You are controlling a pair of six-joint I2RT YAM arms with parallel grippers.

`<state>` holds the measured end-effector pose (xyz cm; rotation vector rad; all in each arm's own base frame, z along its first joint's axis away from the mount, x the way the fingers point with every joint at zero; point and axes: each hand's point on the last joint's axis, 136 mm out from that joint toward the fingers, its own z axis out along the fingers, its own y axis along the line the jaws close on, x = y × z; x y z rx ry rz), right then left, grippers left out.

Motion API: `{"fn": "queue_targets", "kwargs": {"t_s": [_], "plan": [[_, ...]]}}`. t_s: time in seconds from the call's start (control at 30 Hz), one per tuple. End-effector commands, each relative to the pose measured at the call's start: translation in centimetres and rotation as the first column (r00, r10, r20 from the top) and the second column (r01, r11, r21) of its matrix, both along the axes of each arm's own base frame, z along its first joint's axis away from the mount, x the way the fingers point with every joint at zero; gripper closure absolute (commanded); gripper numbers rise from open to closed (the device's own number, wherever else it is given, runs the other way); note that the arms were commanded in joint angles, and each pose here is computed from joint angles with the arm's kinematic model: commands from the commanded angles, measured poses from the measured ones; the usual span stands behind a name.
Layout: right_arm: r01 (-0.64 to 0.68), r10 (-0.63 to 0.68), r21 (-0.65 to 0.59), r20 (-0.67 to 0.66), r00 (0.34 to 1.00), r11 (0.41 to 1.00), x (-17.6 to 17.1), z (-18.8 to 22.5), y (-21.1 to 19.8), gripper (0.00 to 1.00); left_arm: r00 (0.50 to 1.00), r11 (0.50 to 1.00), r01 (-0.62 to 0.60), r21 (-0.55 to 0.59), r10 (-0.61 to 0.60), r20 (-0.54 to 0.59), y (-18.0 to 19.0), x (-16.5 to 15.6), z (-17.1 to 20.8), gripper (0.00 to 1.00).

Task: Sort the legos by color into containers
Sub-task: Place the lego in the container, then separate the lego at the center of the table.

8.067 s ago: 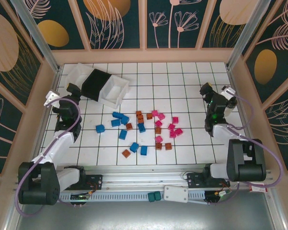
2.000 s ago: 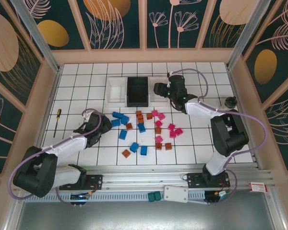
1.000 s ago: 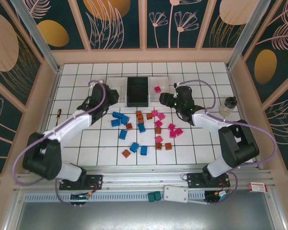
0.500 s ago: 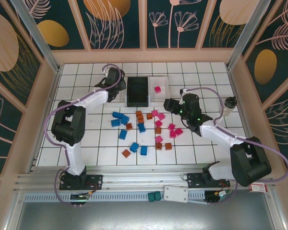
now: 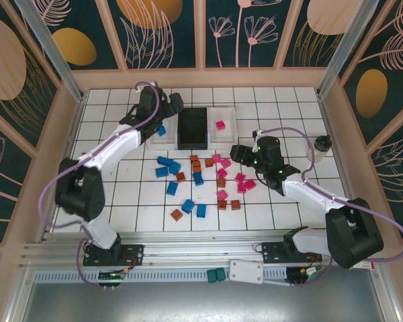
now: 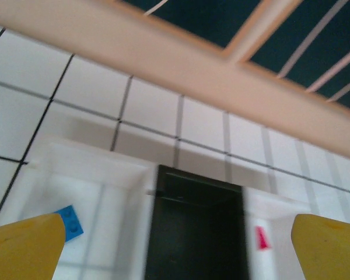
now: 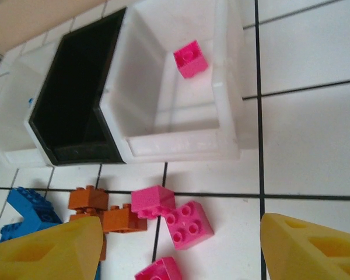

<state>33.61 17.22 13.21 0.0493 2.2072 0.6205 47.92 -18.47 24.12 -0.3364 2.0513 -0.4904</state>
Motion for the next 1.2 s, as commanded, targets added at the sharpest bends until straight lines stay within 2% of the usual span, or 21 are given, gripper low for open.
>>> {"fn": "queue_targets", "kwargs": {"t_s": [0.0, 0.2, 0.4, 0.57, 0.8, 1.03, 1.17], "plan": [[0.025, -0.03, -0.058, -0.097, 0.995, 0.998, -1.2, -3.2, -1.0, 0.29, 0.992, 0.993, 0.112, -0.031, -0.11, 0.059, -2.5, -4.2, 1.4, 0.01], [0.054, -0.074, -0.114, -0.177, 0.982, 0.992, -3.7, -6.0, -2.7, 0.31, 0.991, 0.986, 0.132, -0.1, -0.133, 0.003, -1.0, -11.3, -4.2, 0.01], [-0.007, -0.02, -0.145, -0.184, 0.983, 0.989, -4.7, -6.7, -2.2, 0.32, 0.992, 0.992, 0.109, -0.071, -0.113, -0.056, 1.5, -15.0, -8.2, 0.01], [-0.078, 0.039, -0.232, -0.169, 0.985, 0.97, -3.7, -6.2, -0.3, 0.31, 0.99, 0.995, 0.097, -0.038, -0.1, -0.094, 2.4, -16.0, -10.0, 0.01], [-0.11, 0.068, -0.287, -0.154, 0.986, 0.952, -0.8, -6.7, 1.9, 0.29, 0.989, 0.997, 0.077, -0.02, -0.079, -0.122, 3.1, -16.5, -11.3, 0.01], [-0.083, 0.03, -0.331, -0.162, 0.986, 0.94, 1.9, -7.8, 2.8, 0.29, 0.988, 0.998, 0.061, 0.004, -0.06, -0.139, 3.7, -16.8, -12.1, 0.01], [-0.048, -0.026, -0.36, -0.198, 0.98, 0.932, 2.4, -9.3, 1.9, 0.33, 0.988, 0.998, 0.056, 0.007, -0.055, -0.142, 3.9, -17.0, -12.3, 0.01]]}}
